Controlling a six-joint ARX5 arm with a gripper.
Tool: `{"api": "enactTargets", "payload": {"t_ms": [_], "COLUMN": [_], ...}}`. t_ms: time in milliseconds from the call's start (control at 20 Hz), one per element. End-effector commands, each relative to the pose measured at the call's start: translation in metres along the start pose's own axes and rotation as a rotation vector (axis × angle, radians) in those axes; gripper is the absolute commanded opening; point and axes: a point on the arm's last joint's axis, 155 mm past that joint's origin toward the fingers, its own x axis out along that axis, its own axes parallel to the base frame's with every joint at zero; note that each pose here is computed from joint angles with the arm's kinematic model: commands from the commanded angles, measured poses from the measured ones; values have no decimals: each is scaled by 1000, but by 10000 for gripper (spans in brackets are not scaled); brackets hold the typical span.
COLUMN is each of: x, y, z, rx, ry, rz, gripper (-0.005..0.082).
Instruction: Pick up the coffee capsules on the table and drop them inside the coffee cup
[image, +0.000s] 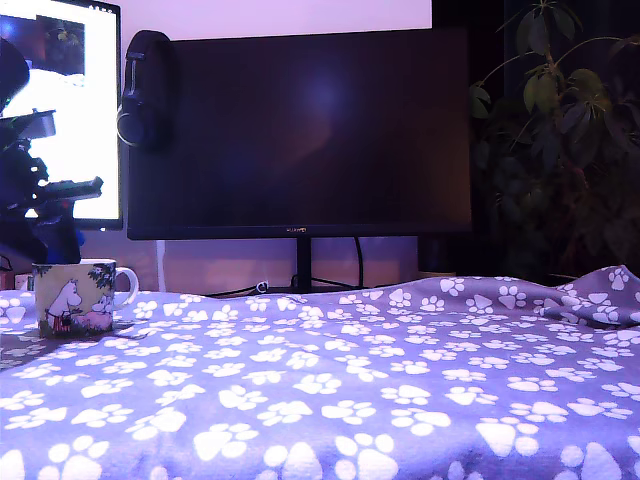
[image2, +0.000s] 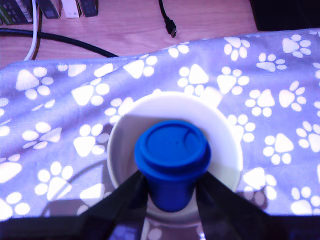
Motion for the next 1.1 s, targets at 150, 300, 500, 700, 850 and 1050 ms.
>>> {"api": "enactTargets", "payload": {"t_ms": [150, 300, 500, 700, 850, 1050], "x": [2, 2, 2, 2, 2, 2], "y": [2, 2, 2, 2, 2, 2], "z": [0, -1, -3, -3, -3, -2], "rx": [-13, -14, -15, -14, -13, -9], "ry": [7, 12, 18, 18, 18, 17], "rz": [0, 0, 1, 1, 0, 0], "gripper": [96, 98, 335, 600, 600, 599]}}
